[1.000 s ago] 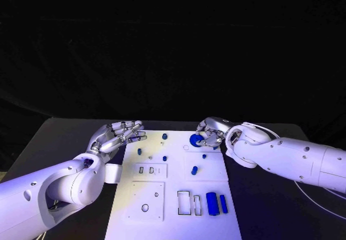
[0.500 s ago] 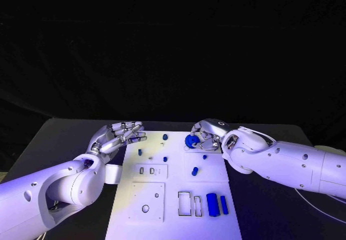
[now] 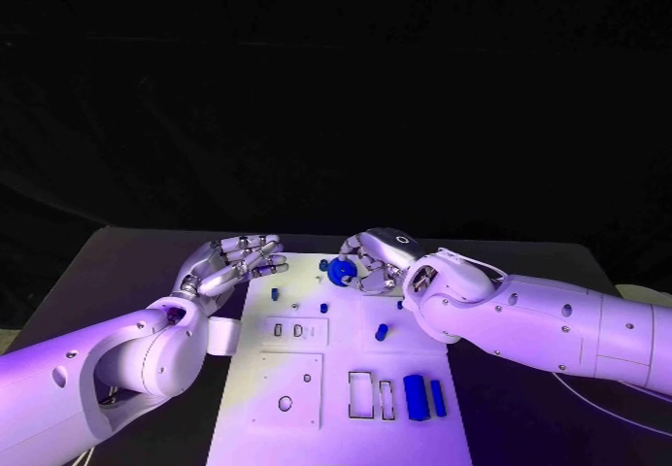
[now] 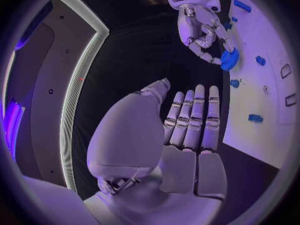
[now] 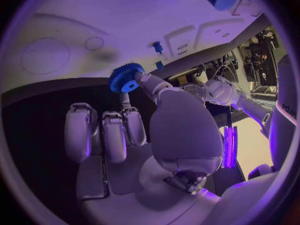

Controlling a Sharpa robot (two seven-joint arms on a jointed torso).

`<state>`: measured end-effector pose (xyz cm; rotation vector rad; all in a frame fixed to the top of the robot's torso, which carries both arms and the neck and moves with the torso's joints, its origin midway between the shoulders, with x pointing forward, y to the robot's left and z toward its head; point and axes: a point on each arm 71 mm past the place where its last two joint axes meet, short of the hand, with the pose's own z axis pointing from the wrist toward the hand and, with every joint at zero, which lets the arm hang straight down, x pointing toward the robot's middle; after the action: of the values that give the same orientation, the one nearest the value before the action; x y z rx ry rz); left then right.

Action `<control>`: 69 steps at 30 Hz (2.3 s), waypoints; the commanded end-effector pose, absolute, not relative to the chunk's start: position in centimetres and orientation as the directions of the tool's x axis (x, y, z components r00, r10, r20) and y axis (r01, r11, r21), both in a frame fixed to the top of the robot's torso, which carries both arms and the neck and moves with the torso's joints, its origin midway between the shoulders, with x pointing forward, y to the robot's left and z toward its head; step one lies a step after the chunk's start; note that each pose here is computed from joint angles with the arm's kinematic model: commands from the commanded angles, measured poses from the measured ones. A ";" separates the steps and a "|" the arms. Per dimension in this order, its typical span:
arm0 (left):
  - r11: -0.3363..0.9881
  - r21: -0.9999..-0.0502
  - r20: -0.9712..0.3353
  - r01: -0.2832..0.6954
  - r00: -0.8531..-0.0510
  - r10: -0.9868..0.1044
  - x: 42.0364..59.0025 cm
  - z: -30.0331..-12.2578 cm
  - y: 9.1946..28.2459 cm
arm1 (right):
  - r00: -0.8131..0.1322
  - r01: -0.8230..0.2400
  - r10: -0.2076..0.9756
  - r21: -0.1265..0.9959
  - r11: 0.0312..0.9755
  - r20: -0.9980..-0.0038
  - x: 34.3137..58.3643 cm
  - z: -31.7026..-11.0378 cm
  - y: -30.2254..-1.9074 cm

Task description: Assemble the parts on the task board

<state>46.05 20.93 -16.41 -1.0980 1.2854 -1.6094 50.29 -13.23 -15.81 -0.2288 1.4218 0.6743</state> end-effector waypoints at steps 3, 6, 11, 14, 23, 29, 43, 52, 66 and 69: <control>-0.192 -0.979 0.160 0.064 -0.335 -0.928 46.0 -16.2 20.6 | 0.046 -0.572 0.296 0.218 0.791 -0.954 50.5 -15.6 -11.9; -0.193 -0.979 0.160 0.064 -0.336 -0.928 46.0 -16.2 20.6 | 0.042 -0.577 0.294 0.217 0.788 -0.955 50.8 -15.7 -11.1; -0.194 -0.979 0.162 0.064 -0.339 -0.927 46.0 -16.2 20.4 | 0.030 -0.580 0.287 0.217 0.785 -0.957 51.1 -16.3 -10.1; -0.194 -0.979 0.162 0.064 -0.339 -0.927 45.9 -16.2 20.4 | 0.022 -0.581 0.282 0.217 0.785 -0.959 51.3 -16.6 -9.6; -0.194 -0.979 0.162 0.064 -0.339 -0.927 45.9 -16.2 20.4 | 0.002 -0.583 0.273 0.221 0.782 -0.962 51.6 -17.2 -8.9; -0.194 -0.979 0.162 0.064 -0.339 -0.927 45.9 -16.2 20.4 | -0.008 -0.579 0.265 0.221 0.785 -0.964 51.8 -17.6 -8.7; -0.193 -0.979 0.161 0.063 -0.338 -0.927 45.9 -16.2 20.4 | -0.031 -0.568 0.241 0.215 0.794 -0.970 52.1 -18.1 -8.8; -0.193 -0.979 0.161 0.063 -0.338 -0.927 46.0 -16.2 20.4 | -0.034 -0.571 0.247 0.222 0.790 -0.968 52.0 -18.2 -8.8; -0.192 -0.979 0.160 0.063 -0.336 -0.928 46.0 -16.1 20.5 | -0.015 -0.564 0.265 0.227 0.794 -0.964 52.0 -18.1 -9.2; -0.191 -0.979 0.160 0.063 -0.336 -0.928 46.0 -16.2 20.5 | -0.012 -0.565 0.268 0.228 0.793 -0.963 51.9 -18.0 -9.2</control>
<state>46.00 20.71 -16.33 -1.0968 1.2878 -1.6149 51.98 -9.04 -17.64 -0.2552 1.4248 0.6813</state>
